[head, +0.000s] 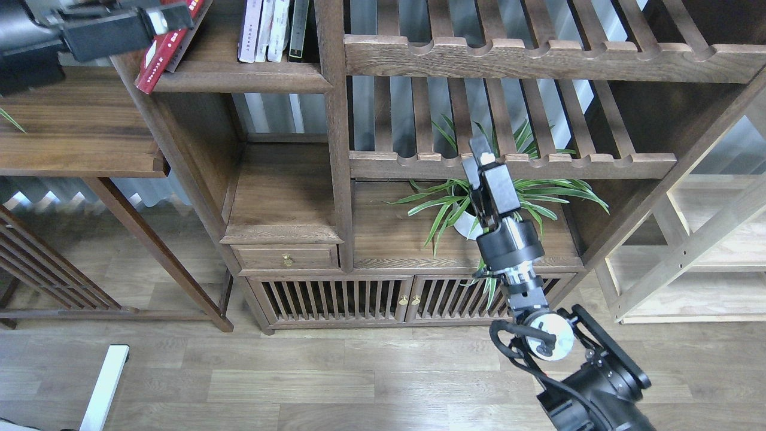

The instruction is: Organize books on shelf

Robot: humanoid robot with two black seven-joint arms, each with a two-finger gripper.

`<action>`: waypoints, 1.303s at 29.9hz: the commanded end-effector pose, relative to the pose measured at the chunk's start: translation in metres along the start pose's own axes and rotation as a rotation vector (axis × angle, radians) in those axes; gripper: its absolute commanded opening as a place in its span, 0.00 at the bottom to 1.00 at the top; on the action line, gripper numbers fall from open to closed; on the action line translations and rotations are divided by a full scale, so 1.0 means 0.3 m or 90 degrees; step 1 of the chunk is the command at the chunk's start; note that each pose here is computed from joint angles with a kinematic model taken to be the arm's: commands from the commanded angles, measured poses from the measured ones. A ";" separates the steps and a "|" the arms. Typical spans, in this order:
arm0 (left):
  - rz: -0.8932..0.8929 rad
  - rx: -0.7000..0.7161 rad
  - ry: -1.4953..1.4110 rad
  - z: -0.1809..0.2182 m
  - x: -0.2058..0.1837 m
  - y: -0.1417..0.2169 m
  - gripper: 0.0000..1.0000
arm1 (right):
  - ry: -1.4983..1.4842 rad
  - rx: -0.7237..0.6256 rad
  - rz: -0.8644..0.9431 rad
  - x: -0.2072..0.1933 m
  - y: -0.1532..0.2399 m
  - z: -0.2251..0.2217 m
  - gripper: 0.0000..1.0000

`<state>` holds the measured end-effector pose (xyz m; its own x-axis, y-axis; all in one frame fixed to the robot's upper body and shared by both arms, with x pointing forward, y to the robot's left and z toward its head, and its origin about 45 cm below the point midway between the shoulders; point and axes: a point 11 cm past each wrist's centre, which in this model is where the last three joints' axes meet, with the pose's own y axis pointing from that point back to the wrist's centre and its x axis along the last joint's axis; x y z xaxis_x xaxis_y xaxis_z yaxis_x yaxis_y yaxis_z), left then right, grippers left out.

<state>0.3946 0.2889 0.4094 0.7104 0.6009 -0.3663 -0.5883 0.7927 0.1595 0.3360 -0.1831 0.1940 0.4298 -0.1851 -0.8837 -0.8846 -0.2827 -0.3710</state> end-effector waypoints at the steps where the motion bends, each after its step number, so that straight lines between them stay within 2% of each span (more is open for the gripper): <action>1: -0.028 0.010 0.069 -0.110 -0.001 -0.037 0.99 | 0.003 -0.009 -0.026 -0.033 -0.046 0.006 1.00; 11: -0.142 -0.028 0.354 -0.488 -0.077 -0.248 0.99 | 0.002 -0.040 -0.037 -0.048 -0.053 0.054 1.00; 13: -0.158 -0.053 0.398 -0.528 -0.095 -0.286 0.99 | -0.001 -0.053 -0.038 -0.051 -0.050 0.074 1.00; 17: -0.206 -0.126 0.460 -0.517 -0.148 -0.360 0.99 | 0.000 -0.061 -0.042 -0.055 -0.052 0.085 1.00; 31: -0.196 -0.117 0.482 -0.577 -0.146 -0.348 0.99 | 0.001 -0.073 -0.048 -0.063 -0.055 0.104 1.00; 39: -0.199 -0.125 0.478 -0.562 -0.147 -0.339 0.99 | -0.001 -0.077 -0.049 -0.065 -0.052 0.115 1.00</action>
